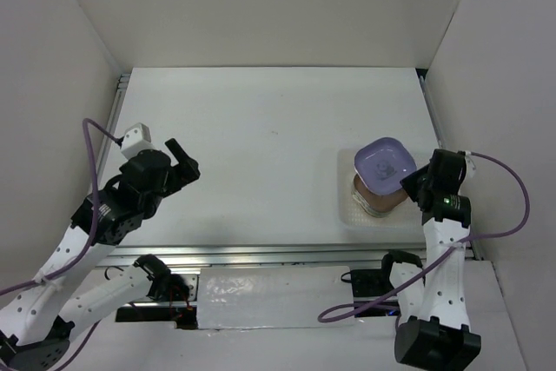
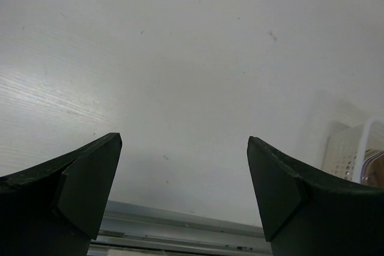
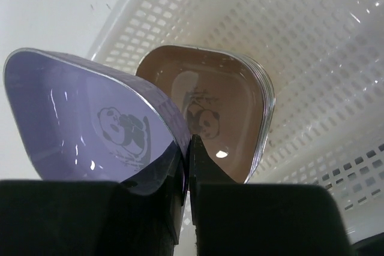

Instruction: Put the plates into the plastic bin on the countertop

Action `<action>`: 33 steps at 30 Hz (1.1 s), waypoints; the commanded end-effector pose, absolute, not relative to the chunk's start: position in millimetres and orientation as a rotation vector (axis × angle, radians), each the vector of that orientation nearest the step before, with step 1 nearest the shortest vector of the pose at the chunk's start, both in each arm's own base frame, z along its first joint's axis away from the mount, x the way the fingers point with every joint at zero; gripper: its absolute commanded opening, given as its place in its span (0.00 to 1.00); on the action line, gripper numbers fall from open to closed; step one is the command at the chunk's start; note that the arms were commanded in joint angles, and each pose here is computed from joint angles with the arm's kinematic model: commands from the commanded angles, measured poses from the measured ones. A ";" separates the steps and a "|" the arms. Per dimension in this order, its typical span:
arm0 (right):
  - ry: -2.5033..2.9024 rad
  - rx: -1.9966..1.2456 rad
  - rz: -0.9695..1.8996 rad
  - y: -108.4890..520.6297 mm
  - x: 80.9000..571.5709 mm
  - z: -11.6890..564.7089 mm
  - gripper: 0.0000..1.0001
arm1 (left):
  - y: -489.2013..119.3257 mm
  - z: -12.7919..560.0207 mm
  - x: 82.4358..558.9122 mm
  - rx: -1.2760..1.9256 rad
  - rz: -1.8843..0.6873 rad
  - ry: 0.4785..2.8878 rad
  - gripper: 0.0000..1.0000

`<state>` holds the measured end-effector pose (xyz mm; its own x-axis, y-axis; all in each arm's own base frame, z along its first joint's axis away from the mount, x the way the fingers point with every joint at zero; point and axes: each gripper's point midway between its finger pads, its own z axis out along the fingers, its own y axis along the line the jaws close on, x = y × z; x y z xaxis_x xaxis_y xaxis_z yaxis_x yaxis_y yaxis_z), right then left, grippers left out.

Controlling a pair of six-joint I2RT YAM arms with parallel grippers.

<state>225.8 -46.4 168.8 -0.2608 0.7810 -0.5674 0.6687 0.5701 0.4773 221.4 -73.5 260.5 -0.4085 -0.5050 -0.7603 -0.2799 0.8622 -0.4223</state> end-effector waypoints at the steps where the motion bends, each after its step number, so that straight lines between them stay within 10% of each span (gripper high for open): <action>1: 2.042 1.140 0.215 -38.5 219.6 164.9 0.11 | -75.6 252.9 217.6 -0.486 -0.277 2.073 0.99; 7: 2.032 1.173 0.201 -42.8 214.8 168.3 0.25 | -74.8 256.2 219.1 -0.480 -0.297 2.072 0.99; 11: 2.006 1.194 0.185 -44.8 209.8 173.0 1.00 | -73.3 259.2 223.7 -0.488 -0.303 2.057 0.99; 22: 1.890 0.745 0.238 -14.1 186.9 319.6 1.00 | -62.4 302.7 257.9 -0.299 -0.103 2.165 0.99; 33: 1.602 0.284 0.396 28.5 57.8 456.6 1.00 | -6.2 411.2 198.5 -0.381 -0.075 1.856 0.99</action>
